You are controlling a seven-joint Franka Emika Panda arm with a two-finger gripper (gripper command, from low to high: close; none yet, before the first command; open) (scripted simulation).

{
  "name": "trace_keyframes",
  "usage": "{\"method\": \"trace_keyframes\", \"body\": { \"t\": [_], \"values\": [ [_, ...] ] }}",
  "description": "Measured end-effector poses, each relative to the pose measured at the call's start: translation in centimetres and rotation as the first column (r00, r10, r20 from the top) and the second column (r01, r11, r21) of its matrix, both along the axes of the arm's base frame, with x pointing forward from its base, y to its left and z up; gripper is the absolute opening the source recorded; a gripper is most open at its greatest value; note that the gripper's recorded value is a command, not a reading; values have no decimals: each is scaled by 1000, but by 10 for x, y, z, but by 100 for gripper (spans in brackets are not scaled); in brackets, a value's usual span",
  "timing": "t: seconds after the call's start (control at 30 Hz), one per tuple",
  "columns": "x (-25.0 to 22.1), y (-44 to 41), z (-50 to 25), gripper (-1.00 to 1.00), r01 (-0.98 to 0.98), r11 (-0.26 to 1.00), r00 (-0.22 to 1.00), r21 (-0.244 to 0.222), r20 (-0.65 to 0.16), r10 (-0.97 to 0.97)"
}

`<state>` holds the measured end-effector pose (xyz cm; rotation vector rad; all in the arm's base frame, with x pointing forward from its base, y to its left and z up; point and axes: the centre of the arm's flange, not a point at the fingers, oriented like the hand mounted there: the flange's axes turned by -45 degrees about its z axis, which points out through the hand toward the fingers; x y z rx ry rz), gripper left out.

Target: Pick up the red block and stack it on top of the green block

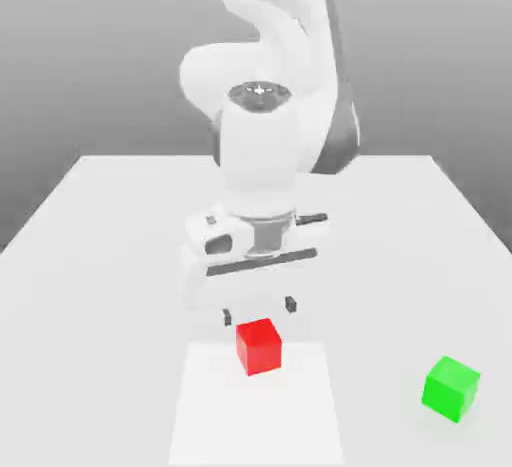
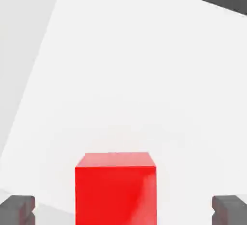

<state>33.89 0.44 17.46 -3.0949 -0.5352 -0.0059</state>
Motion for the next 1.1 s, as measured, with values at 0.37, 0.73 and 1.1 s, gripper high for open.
{"method": "trace_keyframes", "body": {
  "t": [0.37, 0.73, 1.1],
  "values": [
    [-3, -1, -23, -100, 0, 1000, 1000, -1, -4, 0],
    [30, 72, 45, -100, -133, 991, 991, -9, -6, 132],
    [59, 248, 37, -100, -337, 941, 941, -2, -3, 337]
  ]
}}
